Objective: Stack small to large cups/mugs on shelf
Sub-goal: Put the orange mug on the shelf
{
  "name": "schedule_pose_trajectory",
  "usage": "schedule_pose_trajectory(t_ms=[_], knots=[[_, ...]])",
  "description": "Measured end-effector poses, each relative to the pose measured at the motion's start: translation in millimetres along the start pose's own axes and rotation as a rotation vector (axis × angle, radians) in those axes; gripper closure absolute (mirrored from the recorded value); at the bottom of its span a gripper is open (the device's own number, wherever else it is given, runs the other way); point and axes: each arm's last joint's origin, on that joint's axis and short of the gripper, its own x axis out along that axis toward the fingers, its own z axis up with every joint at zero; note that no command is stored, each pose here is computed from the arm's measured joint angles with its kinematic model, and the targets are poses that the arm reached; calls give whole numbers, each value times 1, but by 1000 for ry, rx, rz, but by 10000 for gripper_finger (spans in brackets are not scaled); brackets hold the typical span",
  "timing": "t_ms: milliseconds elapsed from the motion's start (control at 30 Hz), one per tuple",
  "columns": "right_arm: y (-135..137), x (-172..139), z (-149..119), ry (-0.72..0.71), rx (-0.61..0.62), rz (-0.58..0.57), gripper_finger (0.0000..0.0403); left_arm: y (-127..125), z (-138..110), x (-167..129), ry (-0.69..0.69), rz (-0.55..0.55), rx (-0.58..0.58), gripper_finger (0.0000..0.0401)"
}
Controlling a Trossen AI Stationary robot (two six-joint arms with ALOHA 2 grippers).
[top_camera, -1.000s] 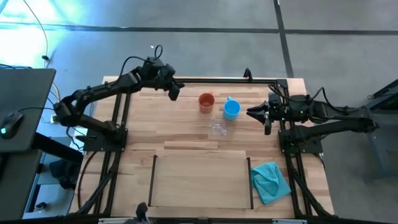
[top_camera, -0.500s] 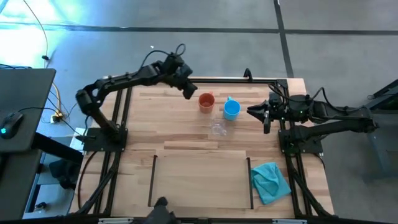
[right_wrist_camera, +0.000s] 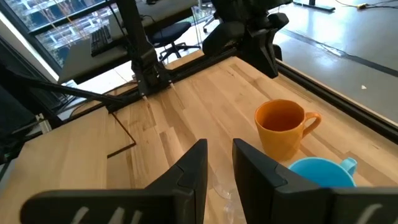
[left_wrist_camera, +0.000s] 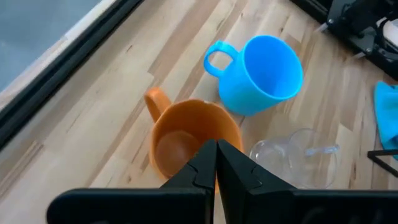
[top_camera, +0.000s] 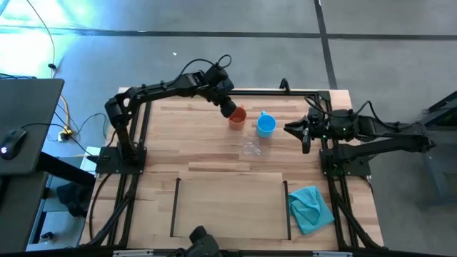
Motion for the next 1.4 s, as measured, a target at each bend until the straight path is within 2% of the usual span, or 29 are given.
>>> schedule_pose_trajectory(t_ms=[300,467,867,1067,1400], knots=[[0,0,-1,9,-3,-4,336,-5,-3,3,14,6,-27,398],[0,0,-1,9,-3,-3,336,-15,-5,7,9,57,-37,398],[0,0,-1,14,-3,0,336,-17,-8,9,7,147,-186,398],[0,0,-1,14,-5,0,336,-23,-13,17,29,179,-214,398],[0,0,-1,14,-7,-1,336,-24,-15,21,42,172,-211,393]])
